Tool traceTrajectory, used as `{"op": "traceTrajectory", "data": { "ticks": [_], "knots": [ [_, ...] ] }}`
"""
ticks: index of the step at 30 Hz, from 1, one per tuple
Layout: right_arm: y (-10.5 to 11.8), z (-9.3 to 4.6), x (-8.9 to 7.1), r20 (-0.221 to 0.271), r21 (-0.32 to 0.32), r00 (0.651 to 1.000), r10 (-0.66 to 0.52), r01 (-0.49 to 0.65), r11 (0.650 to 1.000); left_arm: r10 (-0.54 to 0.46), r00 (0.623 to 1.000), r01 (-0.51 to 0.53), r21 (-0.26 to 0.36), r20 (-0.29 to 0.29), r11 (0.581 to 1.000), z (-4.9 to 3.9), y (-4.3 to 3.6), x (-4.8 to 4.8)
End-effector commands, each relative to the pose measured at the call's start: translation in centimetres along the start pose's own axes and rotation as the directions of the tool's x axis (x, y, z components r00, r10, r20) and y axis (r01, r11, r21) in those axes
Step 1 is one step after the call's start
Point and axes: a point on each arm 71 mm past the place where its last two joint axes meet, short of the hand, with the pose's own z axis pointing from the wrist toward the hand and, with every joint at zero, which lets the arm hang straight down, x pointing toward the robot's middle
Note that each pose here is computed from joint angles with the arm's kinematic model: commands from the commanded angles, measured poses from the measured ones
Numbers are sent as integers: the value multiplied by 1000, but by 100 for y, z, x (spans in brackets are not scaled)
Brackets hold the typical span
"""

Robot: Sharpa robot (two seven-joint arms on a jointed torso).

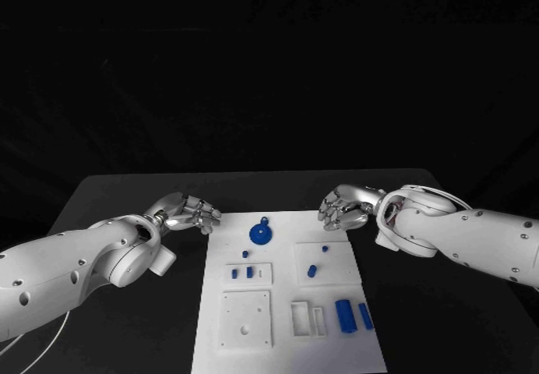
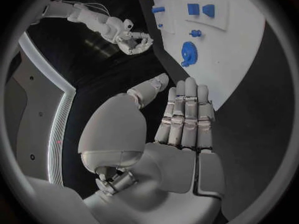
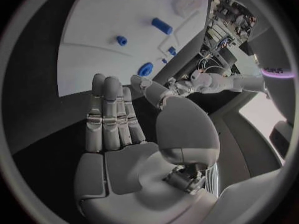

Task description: Assemble the parts on the task board

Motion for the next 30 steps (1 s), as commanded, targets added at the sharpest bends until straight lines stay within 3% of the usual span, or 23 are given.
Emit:
{"op": "traceTrajectory", "data": {
  "ticks": [1,14,22,30],
  "knots": [
    [21,-16,145,-66,2,974,-215,216,976,-98,994,99,41,-46,994,-3,-37,31],
    [95,-76,416,-69,8,925,-374,376,927,-103,995,104,39,-12,994,-4,-26,2],
    [165,-67,581,-87,-18,926,-369,368,929,-104,994,105,40,-9,994,-5,-22,-4],
    [191,-44,636,-65,-20,927,-370,369,929,-101,995,101,41,10,994,-5,-12,-32]
  ]
}}
